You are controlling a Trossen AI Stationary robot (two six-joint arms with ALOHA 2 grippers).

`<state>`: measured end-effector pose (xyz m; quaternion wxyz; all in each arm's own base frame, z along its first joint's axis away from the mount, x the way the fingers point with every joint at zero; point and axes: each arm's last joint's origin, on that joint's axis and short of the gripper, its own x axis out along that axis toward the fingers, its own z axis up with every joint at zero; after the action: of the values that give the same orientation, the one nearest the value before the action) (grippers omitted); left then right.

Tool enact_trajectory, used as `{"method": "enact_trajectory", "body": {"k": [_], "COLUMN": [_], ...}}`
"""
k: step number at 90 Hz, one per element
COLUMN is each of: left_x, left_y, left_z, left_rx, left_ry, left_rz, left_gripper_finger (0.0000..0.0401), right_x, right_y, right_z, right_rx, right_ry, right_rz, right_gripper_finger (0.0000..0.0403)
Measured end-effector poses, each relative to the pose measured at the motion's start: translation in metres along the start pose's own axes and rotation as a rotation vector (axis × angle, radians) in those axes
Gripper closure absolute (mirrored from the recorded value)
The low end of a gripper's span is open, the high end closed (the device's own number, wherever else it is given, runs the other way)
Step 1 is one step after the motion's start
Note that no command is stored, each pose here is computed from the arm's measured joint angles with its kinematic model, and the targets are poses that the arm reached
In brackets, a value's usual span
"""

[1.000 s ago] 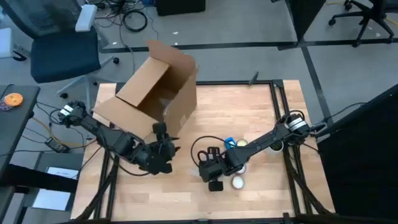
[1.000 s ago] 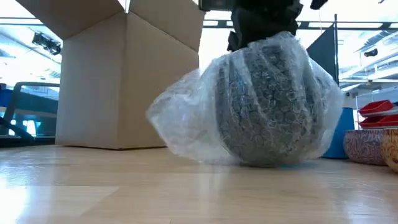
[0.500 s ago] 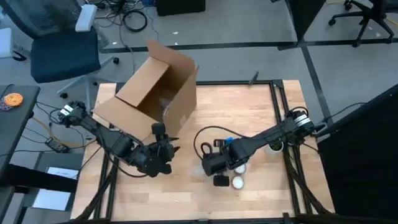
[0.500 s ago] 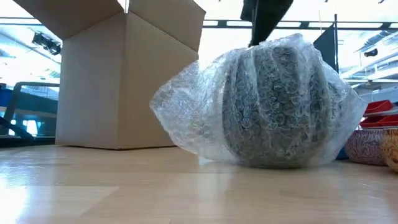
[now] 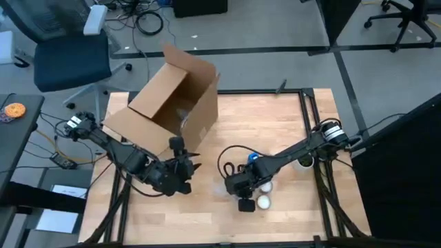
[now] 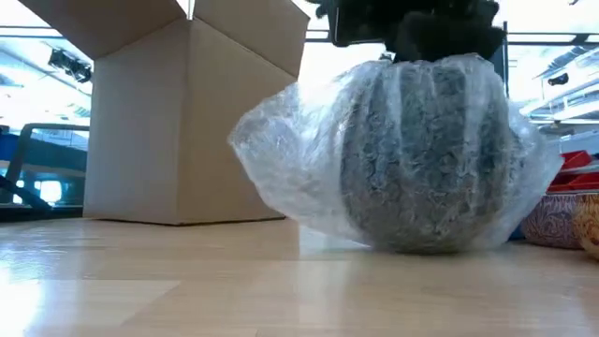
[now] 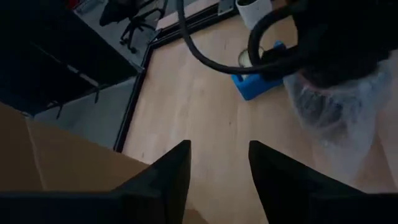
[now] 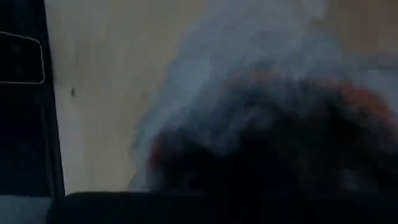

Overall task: Wrap mug
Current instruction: Wrap the mug with the bubble wrap

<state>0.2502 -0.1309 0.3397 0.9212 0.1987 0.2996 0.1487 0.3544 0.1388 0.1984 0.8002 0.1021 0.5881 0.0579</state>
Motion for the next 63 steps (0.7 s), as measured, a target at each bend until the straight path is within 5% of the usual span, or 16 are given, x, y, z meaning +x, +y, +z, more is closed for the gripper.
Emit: {"method": "enact_trajectory", "body": {"k": [19, 41, 63], "left_x": [0.000, 0.000, 0.000], "left_y": [0.000, 0.000, -0.002], "left_z": [0.000, 0.000, 0.000], "left_rx": [0.002, 0.002, -0.028], "left_ry": [0.000, 0.002, 0.012], "left_rz": [-0.001, -0.001, -0.076], "left_gripper_finger": [0.0254, 0.0254, 0.0254], "right_x": [-0.008, -0.064, -0.057], "right_y": [-0.006, 0.018, 0.023], "right_z": [0.005, 0.023, 0.017], "right_rx": [0.028, -0.055, -0.065], "right_ry": [0.007, -0.102, -0.110], "right_rz": [-0.012, -0.029, -0.126], "right_gripper_finger": [0.0402, 0.0402, 0.0402]}}
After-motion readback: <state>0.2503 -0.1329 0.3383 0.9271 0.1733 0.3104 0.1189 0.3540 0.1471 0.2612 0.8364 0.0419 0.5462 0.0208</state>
